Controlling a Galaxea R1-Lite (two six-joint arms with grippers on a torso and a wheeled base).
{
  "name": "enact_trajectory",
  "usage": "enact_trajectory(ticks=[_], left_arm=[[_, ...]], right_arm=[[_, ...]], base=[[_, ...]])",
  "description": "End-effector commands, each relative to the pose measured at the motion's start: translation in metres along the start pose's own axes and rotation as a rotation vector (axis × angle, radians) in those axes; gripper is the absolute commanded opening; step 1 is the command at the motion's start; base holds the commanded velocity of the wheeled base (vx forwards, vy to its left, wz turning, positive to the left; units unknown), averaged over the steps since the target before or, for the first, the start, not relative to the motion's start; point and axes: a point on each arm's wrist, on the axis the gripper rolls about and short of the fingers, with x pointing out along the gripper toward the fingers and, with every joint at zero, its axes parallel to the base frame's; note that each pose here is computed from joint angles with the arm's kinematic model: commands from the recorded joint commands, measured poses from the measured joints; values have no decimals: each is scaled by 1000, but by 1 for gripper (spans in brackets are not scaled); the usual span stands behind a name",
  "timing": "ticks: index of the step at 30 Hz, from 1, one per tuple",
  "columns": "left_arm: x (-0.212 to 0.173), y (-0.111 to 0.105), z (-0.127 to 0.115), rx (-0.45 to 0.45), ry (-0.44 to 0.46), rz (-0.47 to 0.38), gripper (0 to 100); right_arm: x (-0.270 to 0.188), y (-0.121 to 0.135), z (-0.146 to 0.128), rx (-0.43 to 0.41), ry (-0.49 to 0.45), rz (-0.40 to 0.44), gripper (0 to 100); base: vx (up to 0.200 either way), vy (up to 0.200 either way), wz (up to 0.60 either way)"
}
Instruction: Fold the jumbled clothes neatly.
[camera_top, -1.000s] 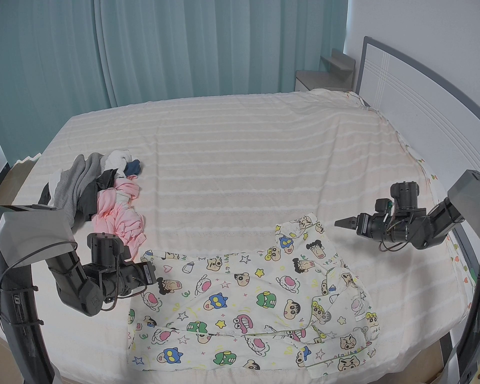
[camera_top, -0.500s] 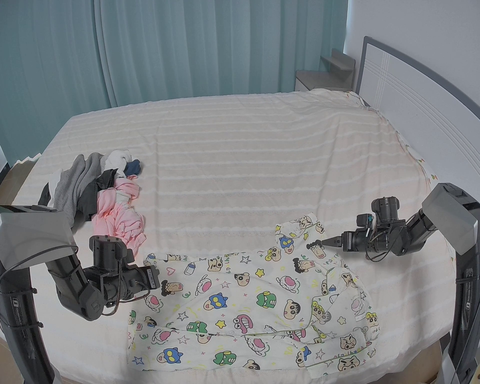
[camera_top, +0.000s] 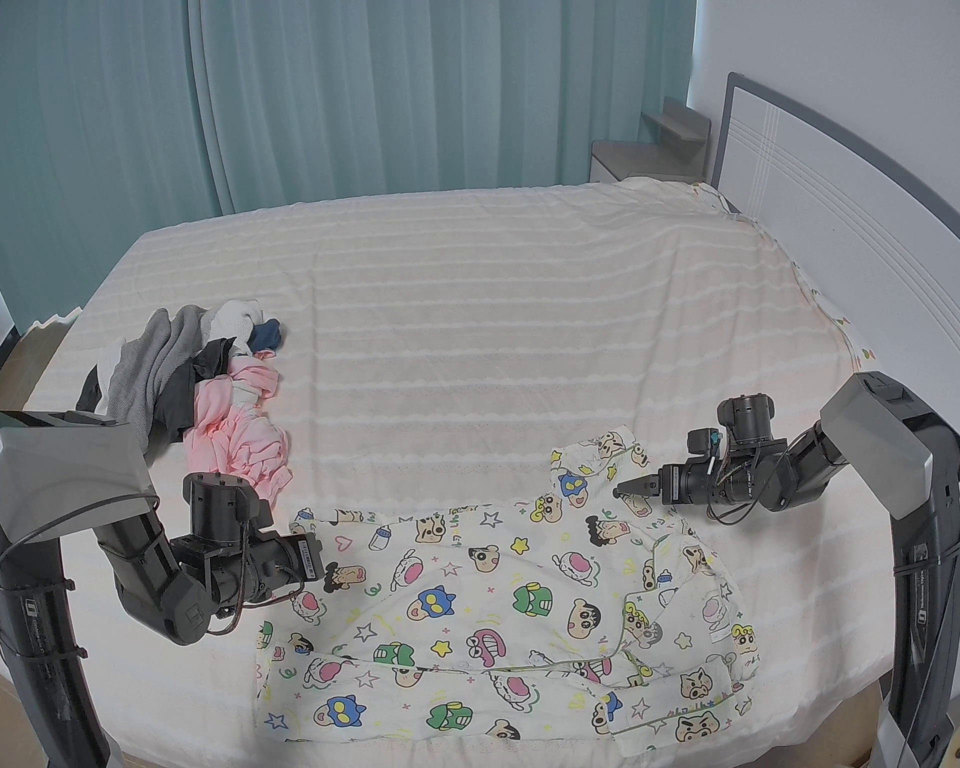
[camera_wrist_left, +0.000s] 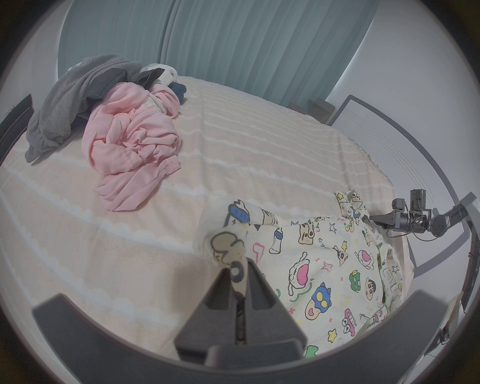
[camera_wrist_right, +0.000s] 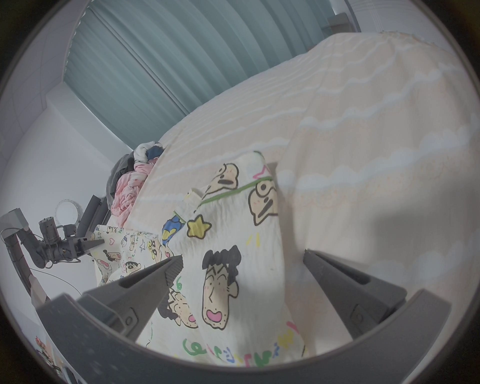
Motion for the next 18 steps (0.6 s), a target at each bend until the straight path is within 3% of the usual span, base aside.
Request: enact_trajectory(ticks=[1,2,3,15,18], left_arm=[[0,0,0,0,-8,13,0],[0,0,0,0,-8,13,0],[-1,0,1,0,-9,13,0],[-1,-1,3,6,-43,12,0],[-1,-1,8,19,-103,54,0]], right_arm=[[8,0,3,5,25,3,100],[8,1,5,1,26,3,100],[8,0,5,-1,29,2,0],[-1,-2,8,-43,19,19,0],[-22,1,16,-42,0,64,0]], base=[[0,0,0],[0,0,0],[0,0,0],[0,0,0],[0,0,0]])
